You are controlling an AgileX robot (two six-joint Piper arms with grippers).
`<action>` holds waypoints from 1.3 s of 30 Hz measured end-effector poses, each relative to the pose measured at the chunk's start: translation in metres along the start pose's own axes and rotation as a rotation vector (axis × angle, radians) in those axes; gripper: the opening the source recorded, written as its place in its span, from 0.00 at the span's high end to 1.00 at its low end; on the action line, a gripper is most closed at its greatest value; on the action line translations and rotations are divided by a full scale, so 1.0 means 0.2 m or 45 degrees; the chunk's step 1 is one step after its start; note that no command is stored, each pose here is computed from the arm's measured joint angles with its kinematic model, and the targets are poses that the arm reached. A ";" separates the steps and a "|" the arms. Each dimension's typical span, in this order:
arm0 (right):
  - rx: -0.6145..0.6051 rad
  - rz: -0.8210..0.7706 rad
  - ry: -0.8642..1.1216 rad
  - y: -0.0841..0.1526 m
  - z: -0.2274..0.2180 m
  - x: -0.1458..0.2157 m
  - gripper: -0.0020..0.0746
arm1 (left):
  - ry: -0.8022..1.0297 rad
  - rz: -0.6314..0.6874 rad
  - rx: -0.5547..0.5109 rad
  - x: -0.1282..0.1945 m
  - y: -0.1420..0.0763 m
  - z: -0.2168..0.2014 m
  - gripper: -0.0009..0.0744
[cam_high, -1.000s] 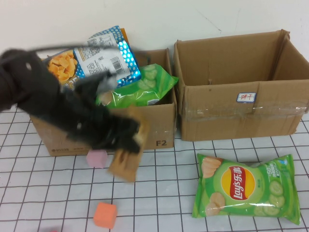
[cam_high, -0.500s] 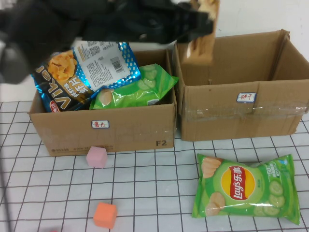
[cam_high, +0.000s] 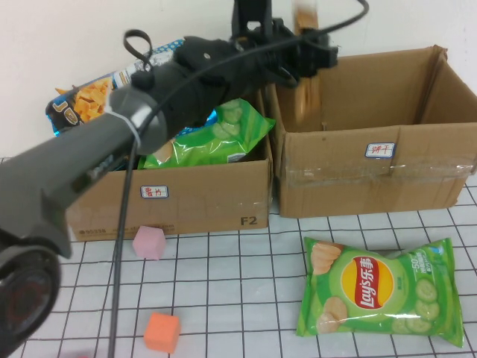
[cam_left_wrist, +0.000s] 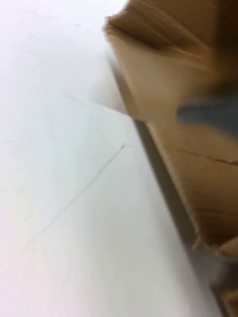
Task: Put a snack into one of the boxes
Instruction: Place the biscuit in the biscuit box, then pick up the potato chip
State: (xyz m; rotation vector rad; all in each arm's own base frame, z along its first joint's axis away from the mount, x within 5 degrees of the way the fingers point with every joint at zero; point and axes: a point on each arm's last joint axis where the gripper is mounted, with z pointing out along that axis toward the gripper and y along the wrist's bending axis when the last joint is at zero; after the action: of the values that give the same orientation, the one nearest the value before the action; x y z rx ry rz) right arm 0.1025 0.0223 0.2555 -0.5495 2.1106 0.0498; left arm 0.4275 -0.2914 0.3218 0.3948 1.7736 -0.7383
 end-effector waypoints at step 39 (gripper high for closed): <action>-0.219 0.412 -0.032 -0.06 0.36 -0.12 0.37 | 0.804 0.443 -0.100 -0.50 -0.13 -1.17 0.99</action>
State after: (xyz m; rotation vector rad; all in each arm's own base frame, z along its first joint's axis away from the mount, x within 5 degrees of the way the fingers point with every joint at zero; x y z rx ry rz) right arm 0.1752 0.0381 0.2348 -0.3001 2.1641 0.4230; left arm 0.2730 -0.1486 0.4666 0.9322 2.2248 -0.3034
